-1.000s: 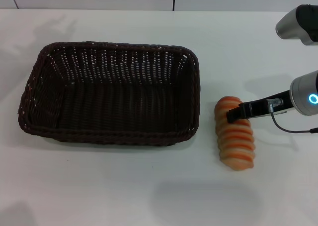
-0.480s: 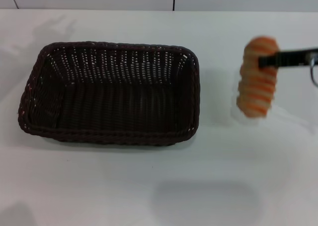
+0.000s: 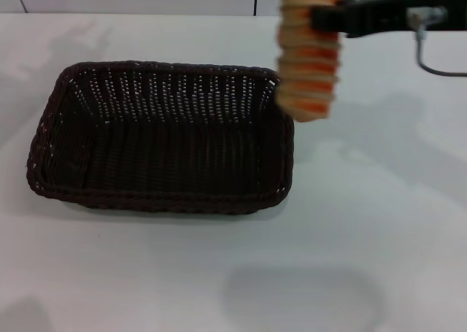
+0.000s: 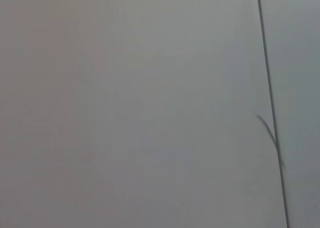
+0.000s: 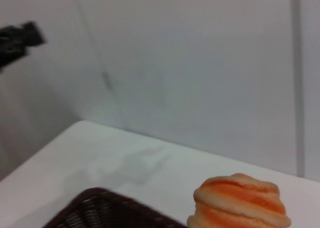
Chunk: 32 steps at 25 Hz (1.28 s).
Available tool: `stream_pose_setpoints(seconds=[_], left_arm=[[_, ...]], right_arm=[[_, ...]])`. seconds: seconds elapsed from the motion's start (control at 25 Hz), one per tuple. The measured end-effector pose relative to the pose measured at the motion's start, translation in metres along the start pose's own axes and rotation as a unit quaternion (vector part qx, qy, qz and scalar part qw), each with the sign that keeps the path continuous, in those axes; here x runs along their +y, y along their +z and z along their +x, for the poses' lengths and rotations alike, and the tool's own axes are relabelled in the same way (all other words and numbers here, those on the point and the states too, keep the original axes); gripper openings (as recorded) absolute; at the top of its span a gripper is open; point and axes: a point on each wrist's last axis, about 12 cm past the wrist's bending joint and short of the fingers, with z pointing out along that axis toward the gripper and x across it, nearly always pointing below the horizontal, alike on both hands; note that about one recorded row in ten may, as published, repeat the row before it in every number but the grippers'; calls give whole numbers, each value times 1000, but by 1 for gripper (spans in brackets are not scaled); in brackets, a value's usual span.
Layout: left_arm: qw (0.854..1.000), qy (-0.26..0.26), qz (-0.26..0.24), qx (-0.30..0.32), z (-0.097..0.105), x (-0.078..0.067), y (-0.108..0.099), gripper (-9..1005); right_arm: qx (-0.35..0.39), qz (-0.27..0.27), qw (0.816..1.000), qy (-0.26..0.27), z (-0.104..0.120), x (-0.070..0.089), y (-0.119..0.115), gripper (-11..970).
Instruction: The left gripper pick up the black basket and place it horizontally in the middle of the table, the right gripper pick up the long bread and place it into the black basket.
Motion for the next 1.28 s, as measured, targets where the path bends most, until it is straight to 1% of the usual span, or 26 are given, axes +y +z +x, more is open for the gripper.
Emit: stream_pose_setpoints(seconds=[0.04,0.12,0.16,0.2,0.36,0.6,0.68,0.72,0.76,0.8,0.84,0.88,0.96,1.0,1.12,1.16,1.2,1.28], left_arm=[[1000,0,0,0,0,0,0,334],[1000,1,0,-1,-1,0,0,334],[1000,1,0,-1,-1,0,0,334],[1000,1,0,-1,-1,0,0,334],[1000,1,-1,-2,-1,0,-1,334],[1000,-2,-3,-3,0,0,-2,334],[1000,-7,-5,-5,1,1,-4,334],[1000,-9,-5,-7,1,1,-5,334],[1000,-11,-5,-9,2,1,-5,334],[1000,-14,-6,-11,2,1,-6,334],[1000,-14,-6,-11,2,1,-6,334],[999,-28,-6,-19,4,0,-7,334],[998,-47,-7,-28,9,-1,-8,334],[998,-55,-9,-33,11,0,-8,334],[995,-82,-18,-53,22,-1,-11,334],[993,-99,-24,-63,31,-2,-13,334],[993,-99,-24,-63,31,-2,-13,334],[990,-114,-35,-73,43,-3,-14,334]], right_arm=[[0,0,1000,0,0,0,0,314],[3,-17,1000,-15,-2,8,9,314],[9,-31,999,-34,-3,15,17,314],[9,-31,999,-34,-3,15,17,314],[21,-52,997,-56,-8,24,31,314],[23,-52,997,-58,-10,24,33,472],[18,-43,997,-59,-10,22,31,530],[15,-34,997,-63,-11,20,29,559],[1,7,997,-74,-12,12,21,588],[1,7,997,-74,-12,12,21,617],[-9,31,996,-80,-13,8,16,646],[-24,66,994,-87,-12,0,9,646],[-59,118,987,-90,-10,-15,-3,646],[-69,135,984,-89,-7,-22,-7,646],[-129,194,969,-88,7,-47,-21,646],[-169,222,956,-95,18,-57,-28,646],[-169,222,956,-95,18,-57,-28,646],[-203,245,943,-99,31,-64,-32,646]])
